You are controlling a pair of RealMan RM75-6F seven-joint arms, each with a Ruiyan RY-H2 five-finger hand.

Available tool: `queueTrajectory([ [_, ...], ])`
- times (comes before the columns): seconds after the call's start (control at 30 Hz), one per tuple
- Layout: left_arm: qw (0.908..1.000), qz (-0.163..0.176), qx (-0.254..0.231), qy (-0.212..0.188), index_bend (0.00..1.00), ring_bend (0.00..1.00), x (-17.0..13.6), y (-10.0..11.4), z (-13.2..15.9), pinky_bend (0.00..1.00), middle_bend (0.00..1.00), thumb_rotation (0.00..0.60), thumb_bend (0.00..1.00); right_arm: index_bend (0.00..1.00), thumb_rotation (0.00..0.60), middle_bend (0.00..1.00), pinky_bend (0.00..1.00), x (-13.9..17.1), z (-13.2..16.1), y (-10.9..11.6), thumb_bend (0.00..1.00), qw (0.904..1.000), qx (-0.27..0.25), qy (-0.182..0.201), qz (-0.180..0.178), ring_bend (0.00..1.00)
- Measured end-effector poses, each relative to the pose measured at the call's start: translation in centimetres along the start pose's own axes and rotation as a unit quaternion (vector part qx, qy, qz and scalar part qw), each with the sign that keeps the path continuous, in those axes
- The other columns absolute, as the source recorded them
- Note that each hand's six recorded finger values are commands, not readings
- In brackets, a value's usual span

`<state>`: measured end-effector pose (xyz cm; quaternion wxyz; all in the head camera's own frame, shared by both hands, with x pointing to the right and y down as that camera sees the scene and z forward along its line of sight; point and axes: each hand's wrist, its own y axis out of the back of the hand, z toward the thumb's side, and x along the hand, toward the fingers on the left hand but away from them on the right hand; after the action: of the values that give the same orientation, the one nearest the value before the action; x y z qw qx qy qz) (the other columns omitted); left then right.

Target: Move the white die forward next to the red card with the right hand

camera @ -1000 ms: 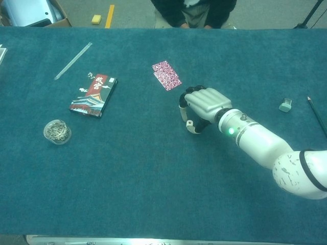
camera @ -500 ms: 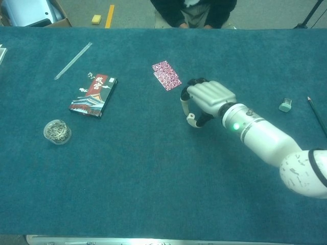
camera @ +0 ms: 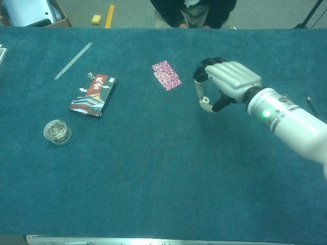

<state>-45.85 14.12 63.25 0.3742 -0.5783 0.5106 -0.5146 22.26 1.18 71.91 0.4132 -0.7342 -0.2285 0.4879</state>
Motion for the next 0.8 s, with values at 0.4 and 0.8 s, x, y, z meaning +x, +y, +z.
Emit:
queueTrajectory([
  [0.4, 1.0000, 0.002, 0.001, -0.002, 0.29, 0.14, 0.0, 0.2, 0.1, 0.11, 0.22, 0.600, 0.39, 0.57, 0.600, 0.24, 0.00, 0.2, 0.7, 1.6, 0.29, 0.9992, -0.027, 0.014, -0.027, 0.00],
  [0.8, 1.0000, 0.003, 0.000, 0.002, 0.29, 0.14, -0.1, 0.2, -0.1, 0.11, 0.22, 0.600, 0.39, 0.00, 0.600, 0.05, 0.00, 0.0, 1.5, 5.9, 0.29, 0.9659, -0.097, 0.055, -0.234, 0.00],
])
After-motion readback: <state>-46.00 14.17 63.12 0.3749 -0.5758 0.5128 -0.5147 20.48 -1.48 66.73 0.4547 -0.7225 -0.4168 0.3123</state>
